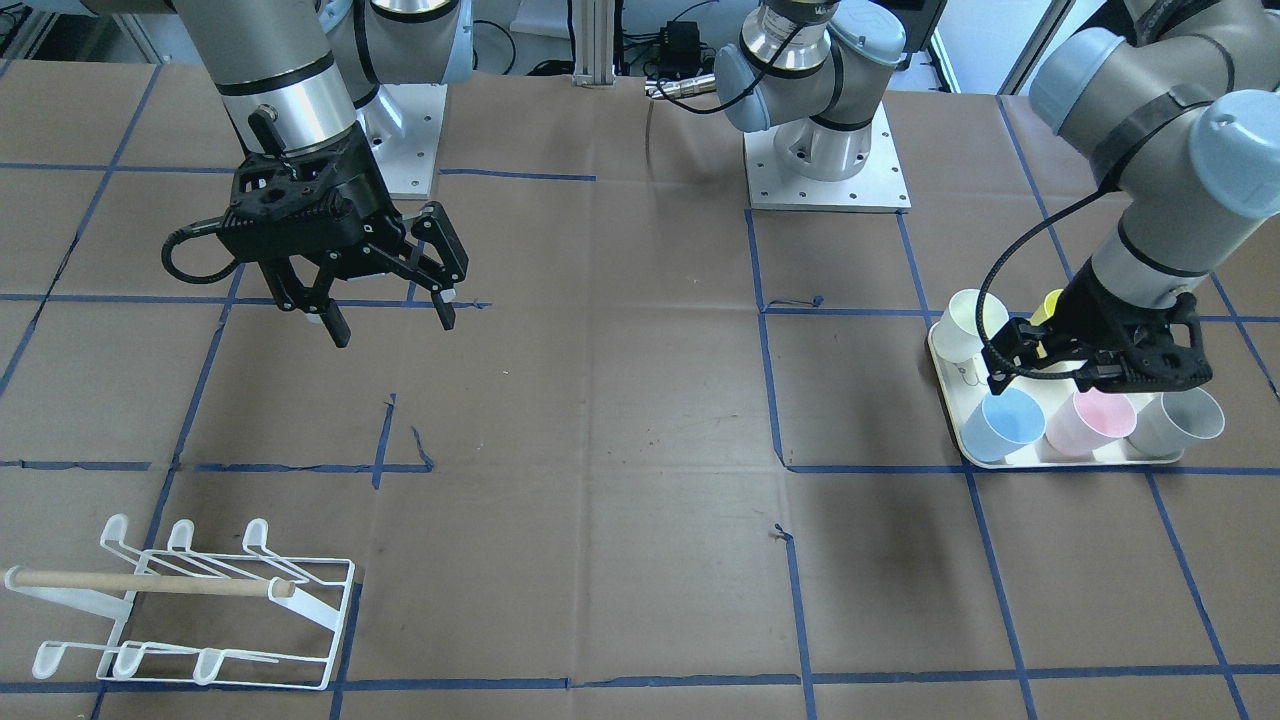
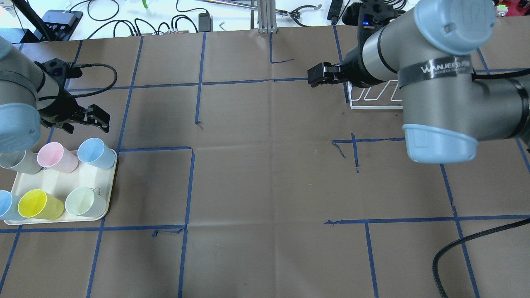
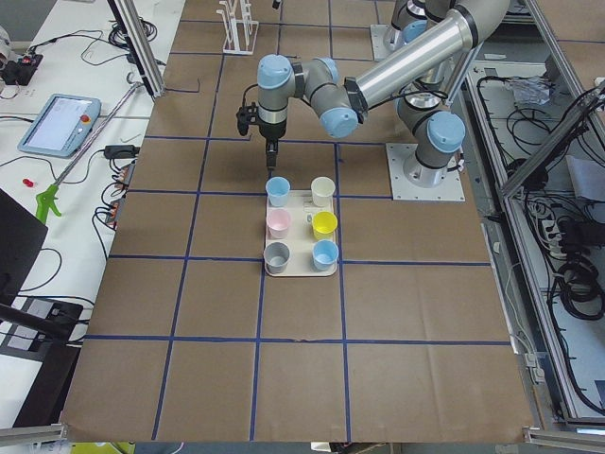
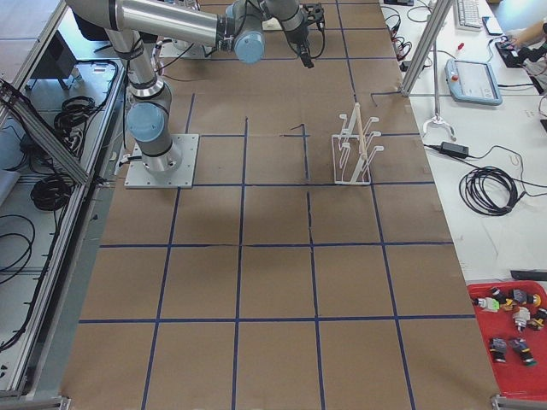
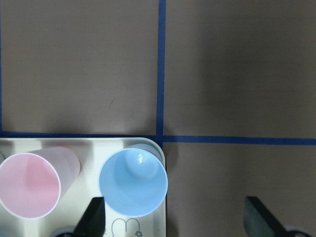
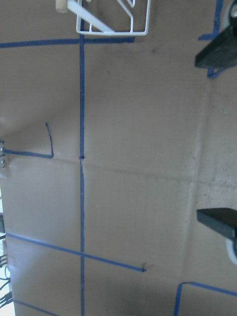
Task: Transfer IKEA cup to right arm and place on rack
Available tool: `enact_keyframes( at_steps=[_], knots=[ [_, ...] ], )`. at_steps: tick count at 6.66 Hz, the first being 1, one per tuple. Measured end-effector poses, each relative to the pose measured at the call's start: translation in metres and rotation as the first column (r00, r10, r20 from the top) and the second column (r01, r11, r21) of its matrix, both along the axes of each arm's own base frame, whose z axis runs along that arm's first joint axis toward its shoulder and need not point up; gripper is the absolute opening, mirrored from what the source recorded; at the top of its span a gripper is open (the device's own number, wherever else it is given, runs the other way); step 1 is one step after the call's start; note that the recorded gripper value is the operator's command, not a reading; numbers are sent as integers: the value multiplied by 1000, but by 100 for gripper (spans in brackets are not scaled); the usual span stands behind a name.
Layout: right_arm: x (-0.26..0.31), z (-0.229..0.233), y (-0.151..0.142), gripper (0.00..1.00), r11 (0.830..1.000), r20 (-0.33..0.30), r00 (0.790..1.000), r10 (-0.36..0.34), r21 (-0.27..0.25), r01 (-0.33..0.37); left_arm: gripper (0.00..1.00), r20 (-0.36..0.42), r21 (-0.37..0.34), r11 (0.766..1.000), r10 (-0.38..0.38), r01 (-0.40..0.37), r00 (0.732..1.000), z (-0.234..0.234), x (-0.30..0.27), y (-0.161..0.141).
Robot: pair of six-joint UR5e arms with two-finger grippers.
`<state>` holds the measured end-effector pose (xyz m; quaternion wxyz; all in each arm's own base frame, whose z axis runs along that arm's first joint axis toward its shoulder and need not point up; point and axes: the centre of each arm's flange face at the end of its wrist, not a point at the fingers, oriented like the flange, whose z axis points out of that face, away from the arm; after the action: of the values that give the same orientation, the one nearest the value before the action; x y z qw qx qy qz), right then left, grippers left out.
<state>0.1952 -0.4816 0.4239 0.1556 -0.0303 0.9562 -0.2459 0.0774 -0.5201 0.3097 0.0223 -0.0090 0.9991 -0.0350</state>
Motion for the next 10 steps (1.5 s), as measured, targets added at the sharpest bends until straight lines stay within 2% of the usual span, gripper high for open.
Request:
enact_keyframes(
  at_steps=[1, 2, 3, 4, 5, 6, 7, 8, 10],
  knots=[
    [5, -6, 3, 100, 998, 99, 994, -50, -35, 54, 99, -6, 16, 1000, 0, 0, 1000, -16, 0, 2],
    [9, -12, 5, 100, 991, 208, 971, -120, -39, 131, 99, -14, 37, 999, 1, 0, 1000, -29, 2, 1],
    [14, -21, 9, 100, 977, 336, 921, -197, -17, 215, 99, -21, 60, 998, 2, -1, 1000, -42, 4, 0],
    [17, -30, 16, 100, 955, 453, 847, -278, 36, 294, 98, -27, 77, 997, 3, -1, 1000, -52, 5, -2],
    [18, -36, 24, 100, 918, 550, 744, -380, 126, 376, 93, -30, 90, 996, 3, 0, 1000, -61, 7, -4],
    [19, -40, 32, 100, 871, 617, 629, -473, 221, 438, 75, -32, 99, 995, -1, 5, 999, -69, 8, -6],
    [19, -45, 42, 100, 838, 663, 537, -522, 280, 469, 49, -33, 106, 994, -8, 12, 999, -75, 10, -7],
    [19, -51, 52, 100, 827, 694, 487, -530, 296, 479, 27, -32, 108, 994, -14, 17, 999, -76, 11, -8],
    [22, -54, 64, 100, 850, 767, 435, -471, 264, 455, 6, -15, 112, 993, -23, 25, 1000, -74, 14, -10]
  ],
)
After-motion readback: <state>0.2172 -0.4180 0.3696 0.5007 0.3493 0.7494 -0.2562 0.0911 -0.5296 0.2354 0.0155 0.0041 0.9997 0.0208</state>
